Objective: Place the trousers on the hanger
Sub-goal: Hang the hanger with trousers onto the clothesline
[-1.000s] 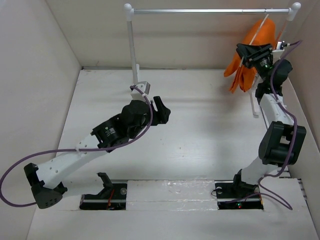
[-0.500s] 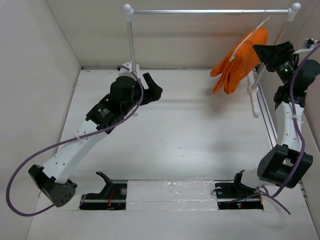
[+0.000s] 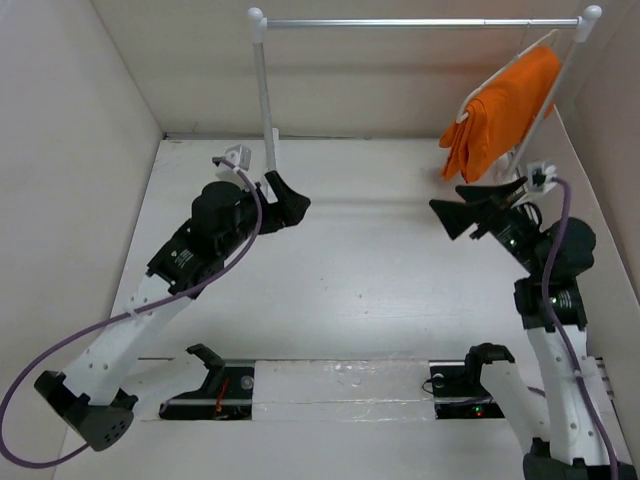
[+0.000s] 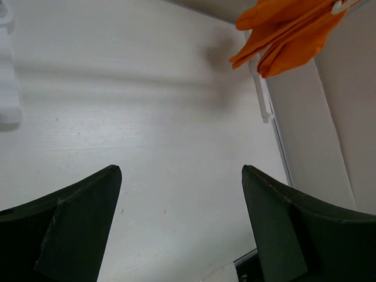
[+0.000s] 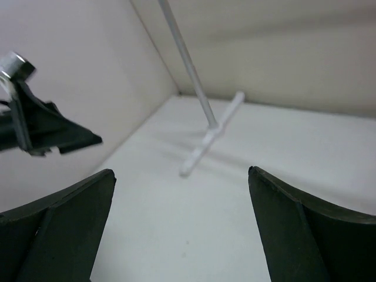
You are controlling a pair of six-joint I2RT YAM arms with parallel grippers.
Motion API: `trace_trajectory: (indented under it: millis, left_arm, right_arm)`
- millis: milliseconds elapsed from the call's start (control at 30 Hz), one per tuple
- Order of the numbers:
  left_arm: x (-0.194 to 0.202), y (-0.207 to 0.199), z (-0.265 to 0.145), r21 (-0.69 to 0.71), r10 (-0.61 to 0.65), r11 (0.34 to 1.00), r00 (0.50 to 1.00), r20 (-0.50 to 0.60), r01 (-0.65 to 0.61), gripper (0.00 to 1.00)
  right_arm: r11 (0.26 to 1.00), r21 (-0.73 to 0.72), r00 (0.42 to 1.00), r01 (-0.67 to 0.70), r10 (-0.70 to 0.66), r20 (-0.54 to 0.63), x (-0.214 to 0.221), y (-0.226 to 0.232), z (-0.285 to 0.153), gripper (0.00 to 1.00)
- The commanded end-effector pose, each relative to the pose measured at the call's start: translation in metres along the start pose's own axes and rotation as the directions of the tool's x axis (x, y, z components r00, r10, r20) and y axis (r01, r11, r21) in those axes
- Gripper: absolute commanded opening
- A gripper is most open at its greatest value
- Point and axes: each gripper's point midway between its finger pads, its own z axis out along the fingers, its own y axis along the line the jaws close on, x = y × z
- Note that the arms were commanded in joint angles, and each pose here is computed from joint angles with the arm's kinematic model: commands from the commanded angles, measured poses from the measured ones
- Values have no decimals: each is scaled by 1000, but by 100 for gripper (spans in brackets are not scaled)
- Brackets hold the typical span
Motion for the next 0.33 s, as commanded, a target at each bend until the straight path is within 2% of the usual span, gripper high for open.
trace_trajectory:
  millis: [0,33,100,133,233,300]
  left_arm:
    - [25,18,-8,-13,-15,1000,999,-36,14,80]
    - [30,21,-13,-9,-18,1000,999,-38,18,80]
    - [53,39,-11,-41,-30,999,996,-81,27,79]
    - [57,40,-14,-29,-34,999,996,-82,31,79]
    - [79,54,-13,-40,-54,998,992,-114,50,77]
    - [82,56,-12,-47,-63,997,991,-118,58,78]
  right_arm:
    - [989,131,974,63,-32,-226,87,-35,-31,100]
    - [982,182,947,47,14,-319,116,-43,-49,100]
    - [978,187,928,93,-17,-372,139,-43,-72,100]
    - [973,220,900,70,34,-434,168,-51,-87,100]
    - [973,229,880,37,77,-468,200,-51,-108,100]
    - [972,236,881,24,91,-464,201,-50,-108,100]
